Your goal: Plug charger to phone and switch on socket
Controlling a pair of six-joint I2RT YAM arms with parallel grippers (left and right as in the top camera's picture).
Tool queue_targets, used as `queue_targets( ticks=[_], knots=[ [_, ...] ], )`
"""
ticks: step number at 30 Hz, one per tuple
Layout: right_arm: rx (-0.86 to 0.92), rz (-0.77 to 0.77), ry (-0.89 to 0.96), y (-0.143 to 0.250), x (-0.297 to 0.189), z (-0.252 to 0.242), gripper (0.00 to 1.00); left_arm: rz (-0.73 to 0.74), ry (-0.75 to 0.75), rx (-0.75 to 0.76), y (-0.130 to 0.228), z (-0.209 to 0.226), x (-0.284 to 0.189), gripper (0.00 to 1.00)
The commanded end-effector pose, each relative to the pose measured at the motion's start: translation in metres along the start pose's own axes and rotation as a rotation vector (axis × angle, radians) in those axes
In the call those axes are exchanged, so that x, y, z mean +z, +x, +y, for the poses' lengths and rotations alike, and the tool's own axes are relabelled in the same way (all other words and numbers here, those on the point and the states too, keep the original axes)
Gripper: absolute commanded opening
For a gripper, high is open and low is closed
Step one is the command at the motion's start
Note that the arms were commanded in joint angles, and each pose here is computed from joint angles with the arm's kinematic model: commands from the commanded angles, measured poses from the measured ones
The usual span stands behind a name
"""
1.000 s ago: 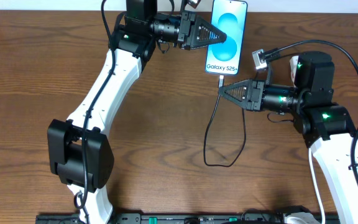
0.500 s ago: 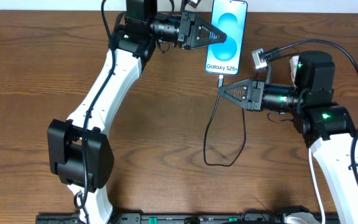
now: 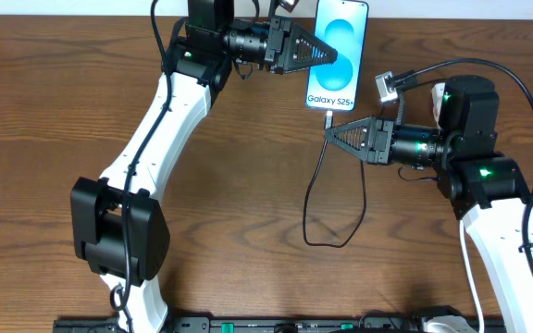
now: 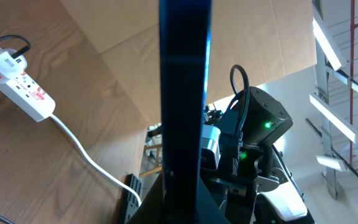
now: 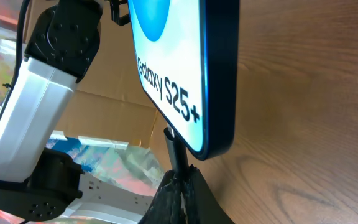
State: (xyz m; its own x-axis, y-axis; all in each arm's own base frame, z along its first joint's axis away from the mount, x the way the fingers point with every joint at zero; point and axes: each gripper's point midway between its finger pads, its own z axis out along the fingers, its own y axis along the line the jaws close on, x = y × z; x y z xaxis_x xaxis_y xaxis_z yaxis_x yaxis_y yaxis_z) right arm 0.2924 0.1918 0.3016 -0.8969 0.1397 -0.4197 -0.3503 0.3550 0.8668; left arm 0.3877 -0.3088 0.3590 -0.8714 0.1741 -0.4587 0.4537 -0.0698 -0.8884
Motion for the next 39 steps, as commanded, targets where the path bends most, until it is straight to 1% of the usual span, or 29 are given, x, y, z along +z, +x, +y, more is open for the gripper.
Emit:
queue_targets(
  ticks=[1,39],
  knots=[
    [-0.016,-0.014,-0.001,-0.0052,-0.0027,0.0036,0.01,0.007,0.014,0.05,0.0003,-0.0211,-0.0042,0.07],
    [-0.002,-0.036,0.0,-0.0112,-0.0014,0.0059,0.01,0.02,0.022,0.042,0.0025,-0.0225,-0.0041,0.07]
  ],
)
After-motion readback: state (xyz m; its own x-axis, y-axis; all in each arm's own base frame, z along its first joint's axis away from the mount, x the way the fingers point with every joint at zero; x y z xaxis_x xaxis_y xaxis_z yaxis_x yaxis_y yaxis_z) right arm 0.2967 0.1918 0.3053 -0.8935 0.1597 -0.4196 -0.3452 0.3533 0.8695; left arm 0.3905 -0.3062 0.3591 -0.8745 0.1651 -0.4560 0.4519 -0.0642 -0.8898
